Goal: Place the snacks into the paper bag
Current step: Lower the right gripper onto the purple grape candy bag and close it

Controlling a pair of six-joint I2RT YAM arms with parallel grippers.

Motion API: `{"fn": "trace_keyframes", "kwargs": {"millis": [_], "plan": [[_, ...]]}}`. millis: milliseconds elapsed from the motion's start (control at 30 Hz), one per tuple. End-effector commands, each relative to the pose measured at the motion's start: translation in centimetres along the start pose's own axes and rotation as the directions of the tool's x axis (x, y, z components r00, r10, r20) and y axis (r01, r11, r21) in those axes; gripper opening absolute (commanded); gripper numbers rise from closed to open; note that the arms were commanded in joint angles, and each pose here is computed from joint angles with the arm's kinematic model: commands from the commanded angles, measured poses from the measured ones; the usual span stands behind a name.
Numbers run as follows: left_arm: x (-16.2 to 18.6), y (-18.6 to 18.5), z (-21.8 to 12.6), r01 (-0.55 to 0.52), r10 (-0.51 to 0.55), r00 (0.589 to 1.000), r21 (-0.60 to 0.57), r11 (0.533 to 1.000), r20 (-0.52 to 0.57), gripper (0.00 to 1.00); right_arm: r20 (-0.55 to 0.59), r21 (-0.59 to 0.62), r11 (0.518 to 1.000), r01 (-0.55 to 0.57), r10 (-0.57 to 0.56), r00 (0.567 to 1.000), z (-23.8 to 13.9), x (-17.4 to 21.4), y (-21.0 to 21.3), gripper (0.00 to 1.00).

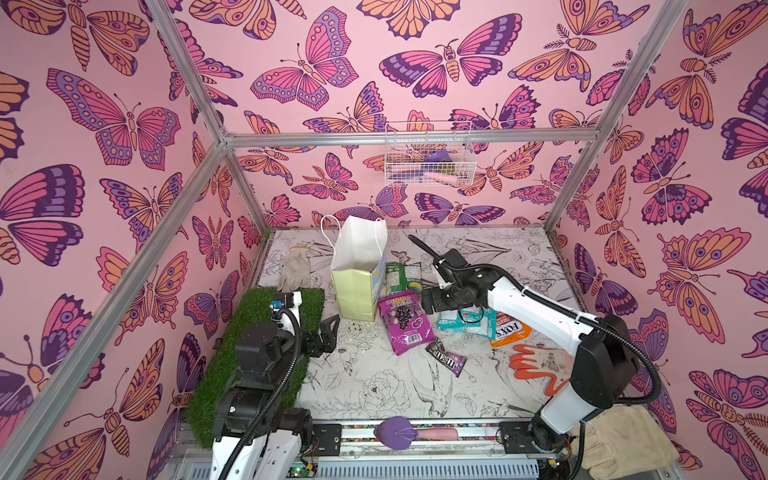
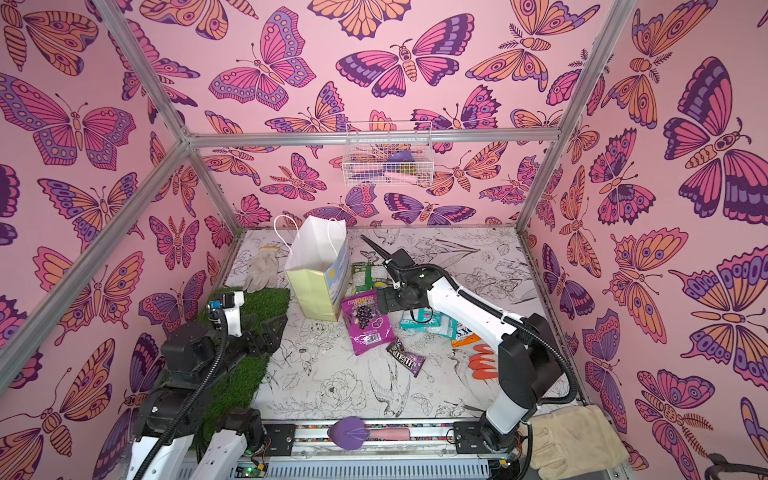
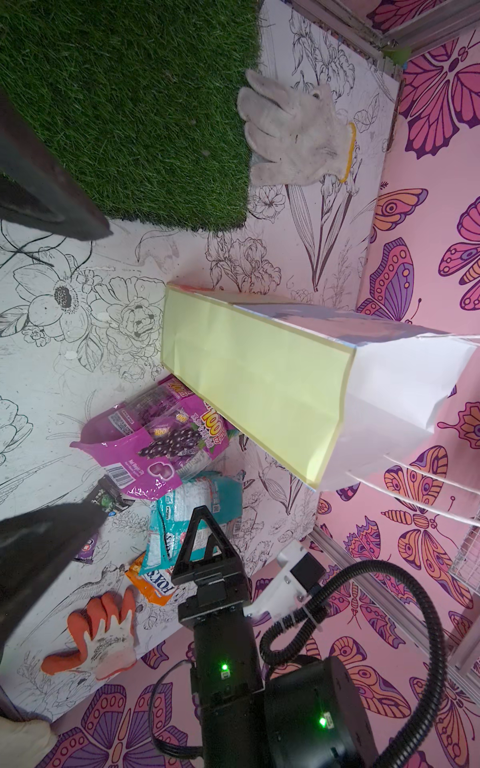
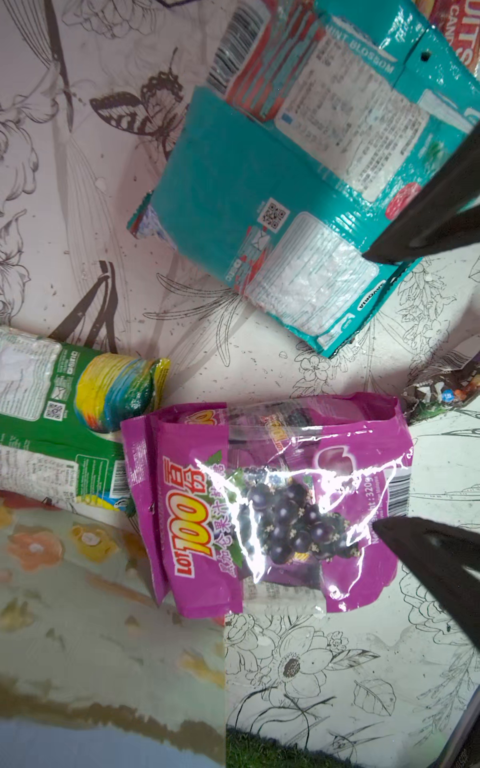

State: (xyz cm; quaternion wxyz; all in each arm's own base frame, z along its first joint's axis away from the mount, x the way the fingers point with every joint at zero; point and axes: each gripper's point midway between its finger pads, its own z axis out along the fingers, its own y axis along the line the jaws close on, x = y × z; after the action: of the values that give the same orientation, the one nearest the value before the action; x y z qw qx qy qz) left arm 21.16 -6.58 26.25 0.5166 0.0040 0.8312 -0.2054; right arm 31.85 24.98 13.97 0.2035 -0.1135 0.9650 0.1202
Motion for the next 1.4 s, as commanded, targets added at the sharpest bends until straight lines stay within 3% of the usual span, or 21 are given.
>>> {"fn": "trace_keyframes", "kwargs": {"millis": [0,633,1033,1367], "plan": [[0.9,0.3,0.3,-0.002,0.002,1.0,-0.009,1.0,-0.029,1.0,-0.048,-0.031,0.999,-0.031,0.03,0.998,0.9,0.7,0.2,0.92],[0.9,0.3,0.4,-0.002,0.002,0.999,-0.009,1.0,-0.032,1.0,-0.14,-0.085,0.996,-0.034,0.022,0.99,4.3,2.2,1.0,0.79],[1.0,0.3,0.4,-0.002,0.002,0.999,-0.01,1.0,-0.034,1.0,-0.15,-0.1,0.994,-0.034,0.019,0.989,5.3,2.3,1.3,0.76],[1.0,0.3,0.4,-0.003,0.002,0.999,-0.011,1.0,-0.034,1.0,-0.16,-0.128,0.991,-0.039,0.018,0.987,6.3,2.5,1.8,0.67]]}}
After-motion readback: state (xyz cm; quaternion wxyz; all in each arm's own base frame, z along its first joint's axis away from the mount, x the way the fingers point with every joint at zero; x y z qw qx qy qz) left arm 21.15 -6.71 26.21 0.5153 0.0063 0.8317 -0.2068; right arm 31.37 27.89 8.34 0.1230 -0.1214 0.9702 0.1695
